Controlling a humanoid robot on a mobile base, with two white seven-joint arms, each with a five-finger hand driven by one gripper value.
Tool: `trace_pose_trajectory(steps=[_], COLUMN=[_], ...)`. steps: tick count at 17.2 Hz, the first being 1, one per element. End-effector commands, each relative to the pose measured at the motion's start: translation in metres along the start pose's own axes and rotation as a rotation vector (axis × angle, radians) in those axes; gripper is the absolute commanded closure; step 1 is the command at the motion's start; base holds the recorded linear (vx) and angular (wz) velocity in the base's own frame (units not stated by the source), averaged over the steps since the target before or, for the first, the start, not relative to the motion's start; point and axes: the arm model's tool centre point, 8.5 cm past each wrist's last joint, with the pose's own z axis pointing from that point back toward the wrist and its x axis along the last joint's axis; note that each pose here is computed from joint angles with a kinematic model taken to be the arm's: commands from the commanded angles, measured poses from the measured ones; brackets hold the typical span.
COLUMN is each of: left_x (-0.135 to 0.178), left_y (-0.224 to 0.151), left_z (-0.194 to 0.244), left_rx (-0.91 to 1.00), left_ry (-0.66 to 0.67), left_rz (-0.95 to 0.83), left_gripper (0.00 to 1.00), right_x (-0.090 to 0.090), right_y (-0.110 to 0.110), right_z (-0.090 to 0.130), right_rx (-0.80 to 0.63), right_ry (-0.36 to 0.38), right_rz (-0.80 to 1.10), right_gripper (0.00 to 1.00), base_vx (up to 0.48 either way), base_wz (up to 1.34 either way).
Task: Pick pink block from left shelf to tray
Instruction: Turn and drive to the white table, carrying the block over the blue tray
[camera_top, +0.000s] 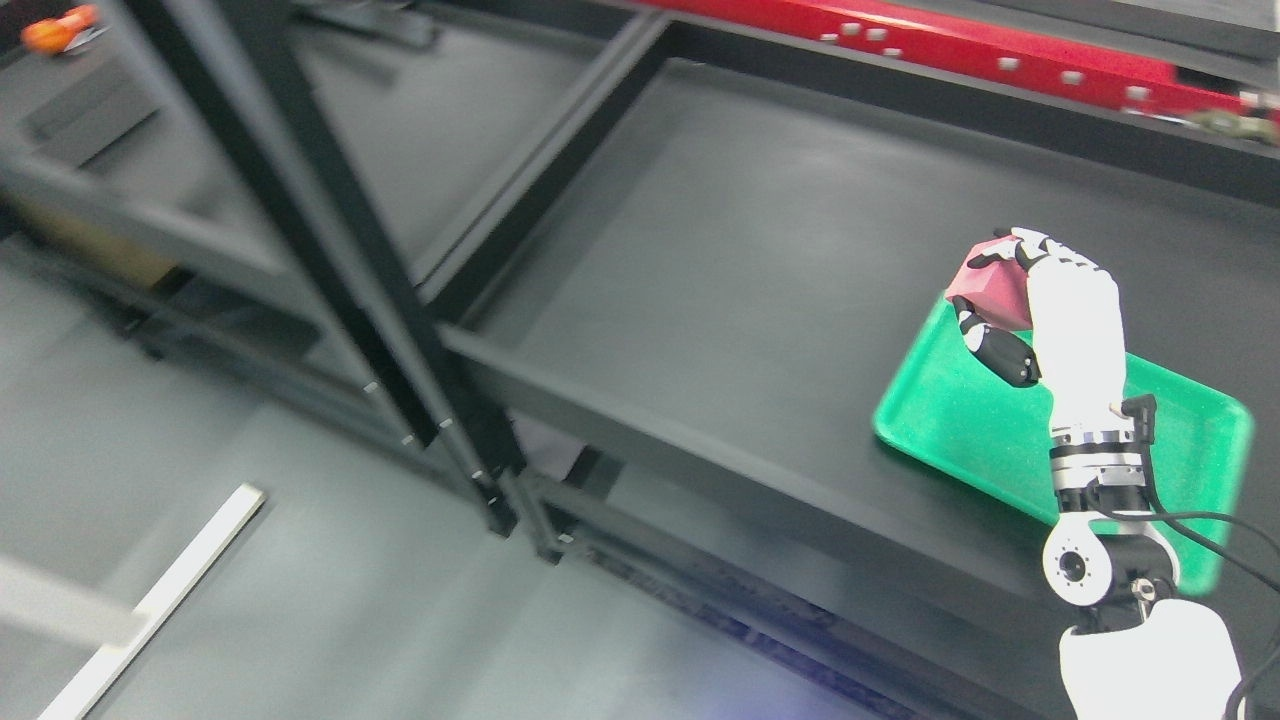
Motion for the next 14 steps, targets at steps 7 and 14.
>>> trace_pose_trajectory(steps=[7,14], left_x=[0.0217,0.0217], left_y=[0.0107,0.0107], left_z=[-0.0012,-0.0012], left_rx=[0.016,0.016], left_ry=[-0.045,-0.045], left_rz=[-0.005,-0.005], left_gripper=[0.00,0.00], right_x=[-0.0035,-0.0039], right_y=[-0.0181,-0.0183], right_z=[0.0006,0.0006], right_rx=[-0.052,-0.052], right_ry=[0.011,0.010], right_rz=[-0.004,-0.003], right_gripper=[0.99,0.98], base_vx=[-0.172,-0.146], base_wz=[0.96,1.01])
